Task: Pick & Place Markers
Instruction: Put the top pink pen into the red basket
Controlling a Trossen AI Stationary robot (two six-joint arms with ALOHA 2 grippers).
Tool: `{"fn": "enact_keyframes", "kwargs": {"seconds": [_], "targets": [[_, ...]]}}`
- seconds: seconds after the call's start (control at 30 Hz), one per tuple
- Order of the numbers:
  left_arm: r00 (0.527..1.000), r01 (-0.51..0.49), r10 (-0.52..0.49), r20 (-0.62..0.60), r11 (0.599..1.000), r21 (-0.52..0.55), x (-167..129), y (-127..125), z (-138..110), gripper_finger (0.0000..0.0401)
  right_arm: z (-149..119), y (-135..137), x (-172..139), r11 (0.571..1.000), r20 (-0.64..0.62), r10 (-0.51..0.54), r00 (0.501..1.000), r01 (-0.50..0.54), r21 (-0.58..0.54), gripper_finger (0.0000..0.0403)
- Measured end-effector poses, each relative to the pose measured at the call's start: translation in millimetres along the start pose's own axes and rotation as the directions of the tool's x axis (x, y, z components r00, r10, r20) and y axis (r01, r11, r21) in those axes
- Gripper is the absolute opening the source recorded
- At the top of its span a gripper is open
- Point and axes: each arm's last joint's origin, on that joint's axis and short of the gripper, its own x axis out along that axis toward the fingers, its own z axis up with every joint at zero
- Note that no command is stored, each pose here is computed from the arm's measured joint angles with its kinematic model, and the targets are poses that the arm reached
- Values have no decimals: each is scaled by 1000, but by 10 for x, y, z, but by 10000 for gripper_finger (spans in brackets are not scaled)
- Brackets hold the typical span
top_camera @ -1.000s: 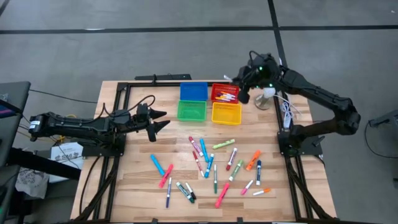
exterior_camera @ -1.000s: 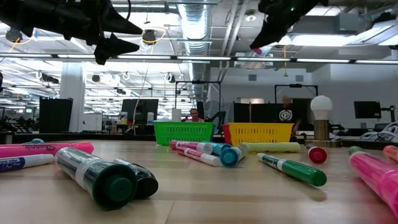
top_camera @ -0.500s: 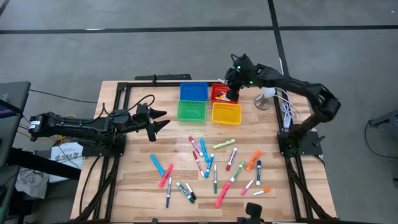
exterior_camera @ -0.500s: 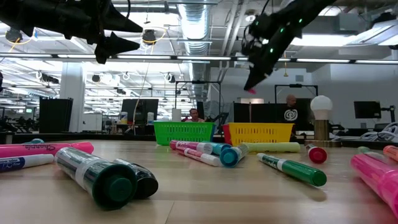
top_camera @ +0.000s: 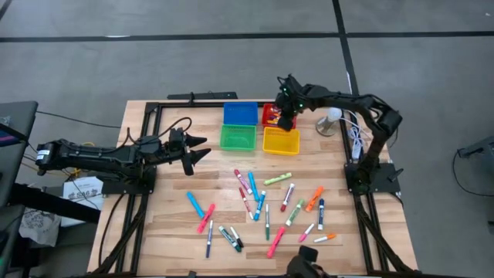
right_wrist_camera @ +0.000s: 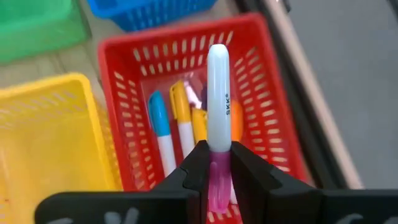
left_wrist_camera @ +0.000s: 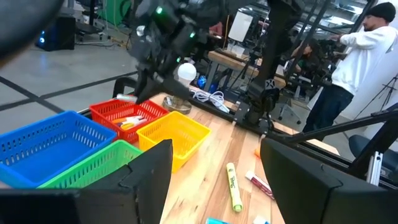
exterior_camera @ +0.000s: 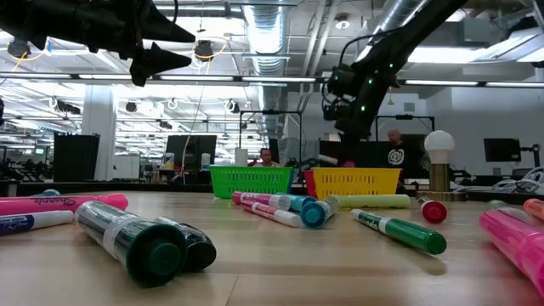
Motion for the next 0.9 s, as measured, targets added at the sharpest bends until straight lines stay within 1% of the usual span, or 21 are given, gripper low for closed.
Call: {"fn": "enact_keyframes", "kwargs": {"seconds": [0.2, 0.4, 0.9], "targets": [[1000, 3, -3, 10, 1000, -3, 0, -3, 10, 242, -54, 5, 220, 1000, -58, 25, 998, -25, 5, 47], [1000, 5, -5, 16, 1000, -4, 0, -5, 16, 242, -95, 10, 354, 999, -95, 41, 995, -41, -2, 47], [1000, 9, -9, 30, 1000, -8, 0, -8, 30, 242, -92, 9, 354, 999, -94, 41, 995, -41, -8, 47]]}}
